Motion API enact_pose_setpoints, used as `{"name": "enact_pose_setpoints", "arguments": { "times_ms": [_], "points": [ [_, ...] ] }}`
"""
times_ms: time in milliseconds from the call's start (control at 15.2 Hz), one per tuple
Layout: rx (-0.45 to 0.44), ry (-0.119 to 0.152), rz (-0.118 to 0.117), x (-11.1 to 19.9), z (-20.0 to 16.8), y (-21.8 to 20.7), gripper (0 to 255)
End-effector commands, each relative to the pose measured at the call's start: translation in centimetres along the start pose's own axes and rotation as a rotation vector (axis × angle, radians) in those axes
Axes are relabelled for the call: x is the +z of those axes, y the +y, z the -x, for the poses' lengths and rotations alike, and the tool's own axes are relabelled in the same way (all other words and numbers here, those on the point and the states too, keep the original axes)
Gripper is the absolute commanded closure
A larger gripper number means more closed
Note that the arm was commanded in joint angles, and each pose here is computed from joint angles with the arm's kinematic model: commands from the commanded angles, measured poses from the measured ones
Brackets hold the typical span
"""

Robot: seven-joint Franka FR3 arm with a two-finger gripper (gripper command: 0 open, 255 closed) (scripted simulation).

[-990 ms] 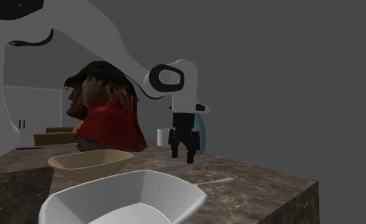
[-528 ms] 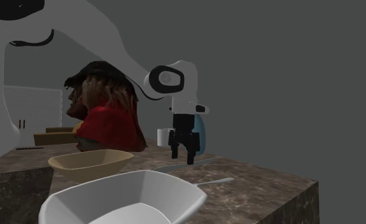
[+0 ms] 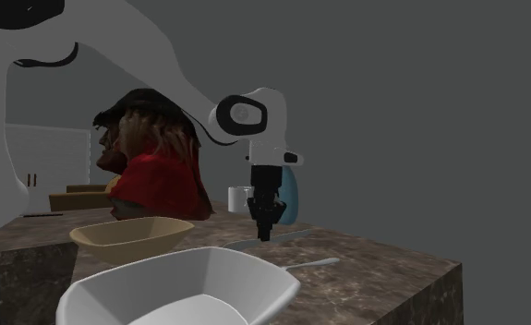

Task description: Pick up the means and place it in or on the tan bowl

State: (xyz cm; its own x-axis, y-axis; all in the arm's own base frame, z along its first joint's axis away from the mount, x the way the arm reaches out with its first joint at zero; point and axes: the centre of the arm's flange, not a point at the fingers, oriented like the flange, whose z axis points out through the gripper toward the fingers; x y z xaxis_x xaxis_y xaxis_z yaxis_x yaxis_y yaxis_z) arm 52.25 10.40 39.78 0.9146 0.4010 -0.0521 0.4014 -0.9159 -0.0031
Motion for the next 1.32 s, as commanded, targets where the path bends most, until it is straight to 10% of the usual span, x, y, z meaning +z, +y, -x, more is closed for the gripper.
{"name": "enact_pose_setpoints", "arguments": {
  "times_ms": [0, 1254],
  "points": [
    [0.0, 0.0, 0.0, 0.0, 0.0, 0.0, 255],
    [0.0, 0.0, 0.0, -9.5, 0.5, 0.0, 255]
  ]
}}
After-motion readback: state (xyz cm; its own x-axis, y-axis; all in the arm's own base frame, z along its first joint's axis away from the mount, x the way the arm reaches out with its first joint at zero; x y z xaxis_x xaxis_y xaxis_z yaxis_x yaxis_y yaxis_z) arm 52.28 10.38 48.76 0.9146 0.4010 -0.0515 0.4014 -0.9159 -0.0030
